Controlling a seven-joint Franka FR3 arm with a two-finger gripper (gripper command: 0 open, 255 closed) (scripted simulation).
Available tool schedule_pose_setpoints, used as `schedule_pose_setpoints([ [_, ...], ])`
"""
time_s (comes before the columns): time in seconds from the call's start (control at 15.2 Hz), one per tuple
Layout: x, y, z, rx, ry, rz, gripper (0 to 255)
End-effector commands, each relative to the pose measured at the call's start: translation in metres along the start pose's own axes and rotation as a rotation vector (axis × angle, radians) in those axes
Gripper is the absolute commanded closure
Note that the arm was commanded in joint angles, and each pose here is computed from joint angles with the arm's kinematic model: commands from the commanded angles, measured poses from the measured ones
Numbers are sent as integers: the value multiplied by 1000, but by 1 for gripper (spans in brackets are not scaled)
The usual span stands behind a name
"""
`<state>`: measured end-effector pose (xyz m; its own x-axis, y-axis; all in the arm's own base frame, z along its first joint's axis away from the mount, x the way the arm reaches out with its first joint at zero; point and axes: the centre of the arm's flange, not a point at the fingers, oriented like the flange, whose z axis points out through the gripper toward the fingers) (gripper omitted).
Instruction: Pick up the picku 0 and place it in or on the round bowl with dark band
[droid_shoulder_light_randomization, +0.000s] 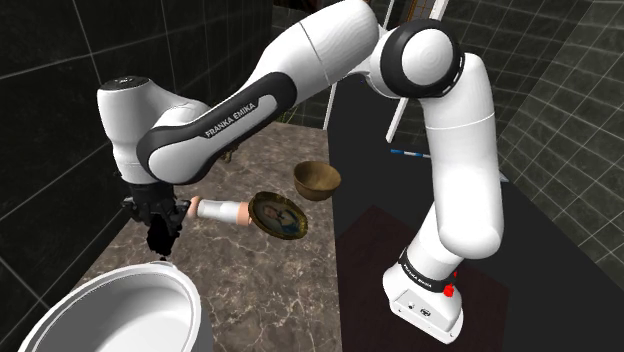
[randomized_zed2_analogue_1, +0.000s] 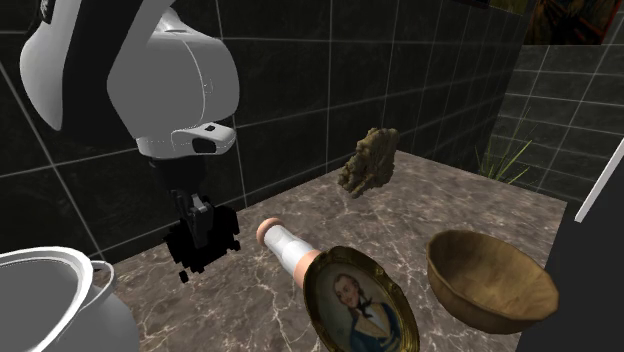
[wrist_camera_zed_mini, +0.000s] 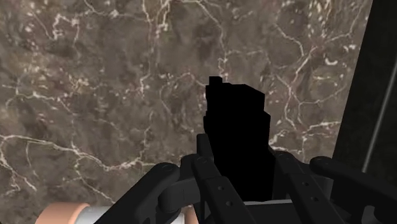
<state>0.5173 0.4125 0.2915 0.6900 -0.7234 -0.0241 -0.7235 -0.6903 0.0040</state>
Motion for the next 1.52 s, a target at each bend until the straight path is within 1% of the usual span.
schedule_pose_setpoints([
  [0.0,-1,0,-11,0,0,0,255],
  [1.45,-4,0,-127,0,0,0,255],
])
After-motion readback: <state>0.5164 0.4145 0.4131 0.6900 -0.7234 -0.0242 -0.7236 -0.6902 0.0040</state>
